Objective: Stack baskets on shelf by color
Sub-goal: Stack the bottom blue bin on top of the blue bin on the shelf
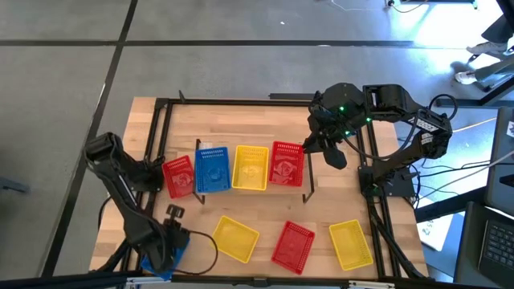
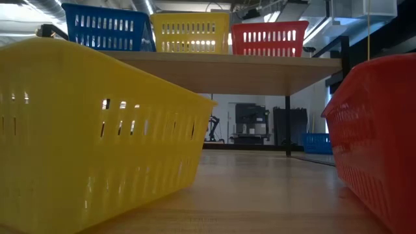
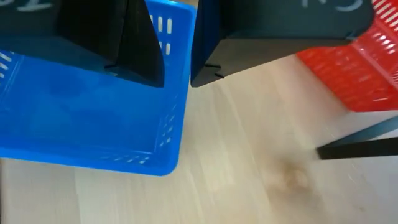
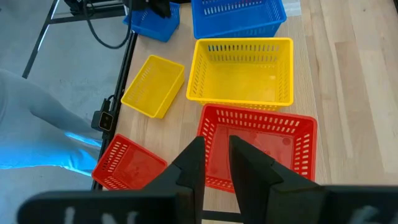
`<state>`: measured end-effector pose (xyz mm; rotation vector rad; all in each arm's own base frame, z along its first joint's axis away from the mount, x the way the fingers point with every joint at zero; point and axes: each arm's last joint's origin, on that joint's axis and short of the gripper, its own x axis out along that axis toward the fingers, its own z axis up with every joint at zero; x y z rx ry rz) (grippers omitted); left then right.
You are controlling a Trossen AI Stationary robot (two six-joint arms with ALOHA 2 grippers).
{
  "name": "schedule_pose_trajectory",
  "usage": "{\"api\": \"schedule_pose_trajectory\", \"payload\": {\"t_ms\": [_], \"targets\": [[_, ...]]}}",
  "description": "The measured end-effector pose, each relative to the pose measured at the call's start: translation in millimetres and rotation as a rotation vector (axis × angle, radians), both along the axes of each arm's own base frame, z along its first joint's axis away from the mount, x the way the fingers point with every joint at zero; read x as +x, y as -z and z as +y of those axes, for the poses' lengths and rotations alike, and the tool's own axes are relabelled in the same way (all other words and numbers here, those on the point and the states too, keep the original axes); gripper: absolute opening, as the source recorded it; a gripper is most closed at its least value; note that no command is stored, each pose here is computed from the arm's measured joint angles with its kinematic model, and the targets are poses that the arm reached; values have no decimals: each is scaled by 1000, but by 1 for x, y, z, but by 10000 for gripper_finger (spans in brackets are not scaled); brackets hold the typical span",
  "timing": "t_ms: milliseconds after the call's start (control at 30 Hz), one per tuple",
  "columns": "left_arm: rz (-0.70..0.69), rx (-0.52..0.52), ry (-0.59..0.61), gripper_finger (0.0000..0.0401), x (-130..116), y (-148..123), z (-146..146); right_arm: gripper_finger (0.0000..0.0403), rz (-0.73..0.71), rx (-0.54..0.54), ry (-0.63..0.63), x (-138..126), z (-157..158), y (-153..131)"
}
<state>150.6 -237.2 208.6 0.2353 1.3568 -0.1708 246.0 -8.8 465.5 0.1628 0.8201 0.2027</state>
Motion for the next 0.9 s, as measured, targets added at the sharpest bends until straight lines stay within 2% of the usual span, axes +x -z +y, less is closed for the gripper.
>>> {"api": "schedule_pose_trajectory", "payload": {"t_ms": [433, 667, 900], "targets": [[37, 55, 2, 71, 3, 18, -6, 69, 0, -3, -4, 0, 0, 0], [56, 88, 0, 71, 6, 30, -9, 69, -24, 28, -117, 0, 3, -1], [79, 113, 1, 65, 8, 45, -15, 69, -24, 32, -121, 0, 3, -1]]}}
